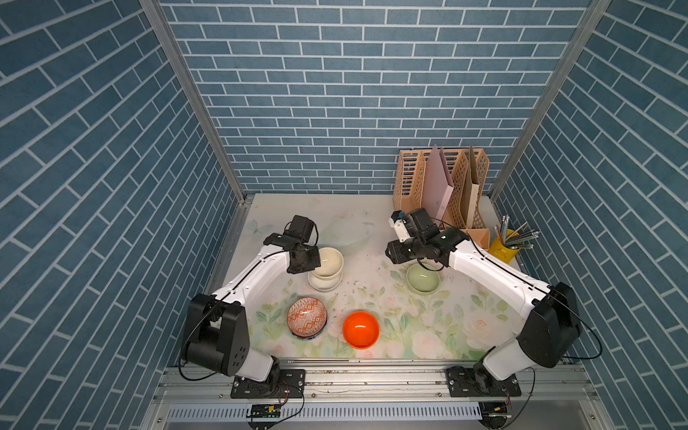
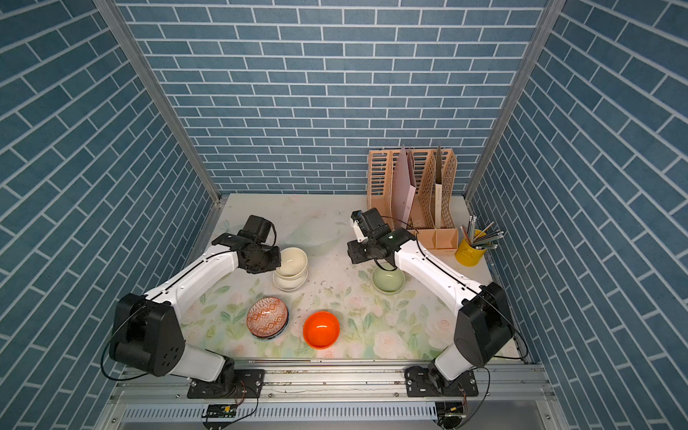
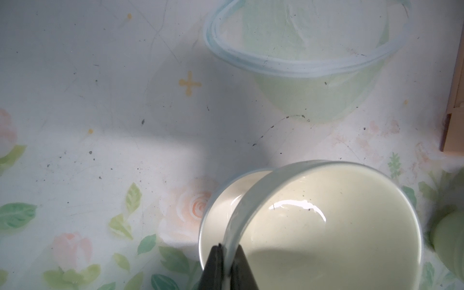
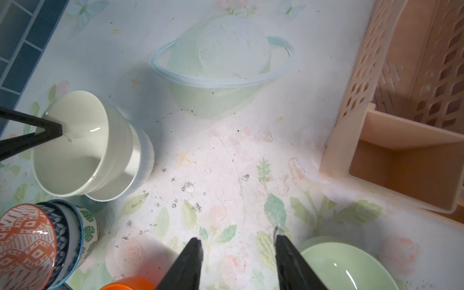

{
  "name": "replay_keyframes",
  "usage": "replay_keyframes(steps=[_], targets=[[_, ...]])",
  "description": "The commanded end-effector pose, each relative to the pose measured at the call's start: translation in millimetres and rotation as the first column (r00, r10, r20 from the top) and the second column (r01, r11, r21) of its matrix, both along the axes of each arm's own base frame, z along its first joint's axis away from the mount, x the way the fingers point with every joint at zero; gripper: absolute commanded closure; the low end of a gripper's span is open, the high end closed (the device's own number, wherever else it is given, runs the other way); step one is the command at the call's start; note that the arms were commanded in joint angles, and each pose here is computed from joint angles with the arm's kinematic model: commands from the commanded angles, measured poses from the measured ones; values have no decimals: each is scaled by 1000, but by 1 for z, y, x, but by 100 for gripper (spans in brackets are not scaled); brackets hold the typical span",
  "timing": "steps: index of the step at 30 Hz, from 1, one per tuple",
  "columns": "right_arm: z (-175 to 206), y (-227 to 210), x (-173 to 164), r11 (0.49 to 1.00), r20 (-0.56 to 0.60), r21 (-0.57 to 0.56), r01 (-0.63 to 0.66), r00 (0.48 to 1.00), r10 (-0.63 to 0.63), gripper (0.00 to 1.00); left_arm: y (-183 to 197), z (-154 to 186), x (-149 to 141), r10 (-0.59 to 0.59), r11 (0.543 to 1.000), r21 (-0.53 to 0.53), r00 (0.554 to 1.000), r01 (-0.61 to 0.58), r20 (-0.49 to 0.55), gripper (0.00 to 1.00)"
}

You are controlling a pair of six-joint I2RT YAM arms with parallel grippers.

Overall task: Stack the bowls
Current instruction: Place the bowl on the bowl.

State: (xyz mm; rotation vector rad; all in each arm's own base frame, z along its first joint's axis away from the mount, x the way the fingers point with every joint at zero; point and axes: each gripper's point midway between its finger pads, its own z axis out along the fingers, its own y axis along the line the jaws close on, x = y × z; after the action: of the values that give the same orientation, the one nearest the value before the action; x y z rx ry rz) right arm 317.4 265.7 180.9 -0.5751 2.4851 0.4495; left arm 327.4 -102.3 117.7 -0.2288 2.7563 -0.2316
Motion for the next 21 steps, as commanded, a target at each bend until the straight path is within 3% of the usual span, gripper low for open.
replay_keyframes(steps=[1,21], targets=[[6,-8,0,1000,29,8,-3,1000,3,49,-2,0,4,-13,1000,-20,1000,14,20,100],[1,-23,-1,1000,22,3,25,999,-25,49,1,-21,-6,-19,999,-27,1000,19,-13,100]])
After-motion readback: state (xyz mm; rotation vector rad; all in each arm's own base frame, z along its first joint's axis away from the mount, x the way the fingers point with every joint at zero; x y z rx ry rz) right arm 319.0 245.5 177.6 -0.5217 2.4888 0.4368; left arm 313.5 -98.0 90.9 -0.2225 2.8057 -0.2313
